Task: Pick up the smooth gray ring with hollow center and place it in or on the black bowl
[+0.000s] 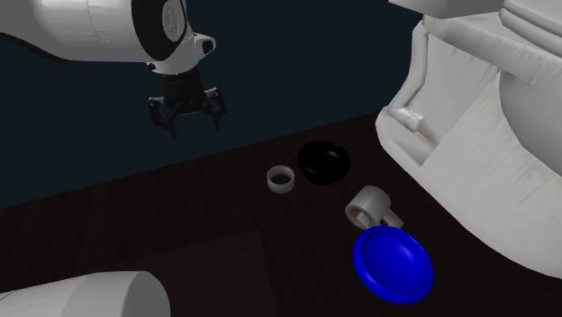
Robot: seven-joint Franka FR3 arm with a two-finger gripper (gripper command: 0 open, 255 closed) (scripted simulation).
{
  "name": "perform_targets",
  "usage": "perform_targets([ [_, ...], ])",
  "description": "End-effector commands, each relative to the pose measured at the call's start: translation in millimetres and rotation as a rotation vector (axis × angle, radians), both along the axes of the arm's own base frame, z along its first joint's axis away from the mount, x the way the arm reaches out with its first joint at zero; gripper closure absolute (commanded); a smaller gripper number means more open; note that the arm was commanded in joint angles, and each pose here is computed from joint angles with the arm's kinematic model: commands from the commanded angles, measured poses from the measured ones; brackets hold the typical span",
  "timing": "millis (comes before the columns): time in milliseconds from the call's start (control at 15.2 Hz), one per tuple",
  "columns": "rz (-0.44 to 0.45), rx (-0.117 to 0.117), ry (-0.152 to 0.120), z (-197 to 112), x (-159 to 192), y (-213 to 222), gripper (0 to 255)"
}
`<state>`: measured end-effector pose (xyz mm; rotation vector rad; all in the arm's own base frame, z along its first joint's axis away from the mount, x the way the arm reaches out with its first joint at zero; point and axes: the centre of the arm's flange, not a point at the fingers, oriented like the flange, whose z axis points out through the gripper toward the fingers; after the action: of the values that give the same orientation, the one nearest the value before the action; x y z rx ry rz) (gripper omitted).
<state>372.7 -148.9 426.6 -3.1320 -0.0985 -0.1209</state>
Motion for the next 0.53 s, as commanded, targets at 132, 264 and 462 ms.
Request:
perform_targets([
  [132, 0.002, -0.002, 0.010, -43.3, 12.6, -29.3, 0],
  [264, 0.003, -0.002, 0.016, -64.9, 19.3, -43.1, 0],
  [462, 0.005, -0.003, 0.025, -97.4, 29.1, -63.9, 0],
])
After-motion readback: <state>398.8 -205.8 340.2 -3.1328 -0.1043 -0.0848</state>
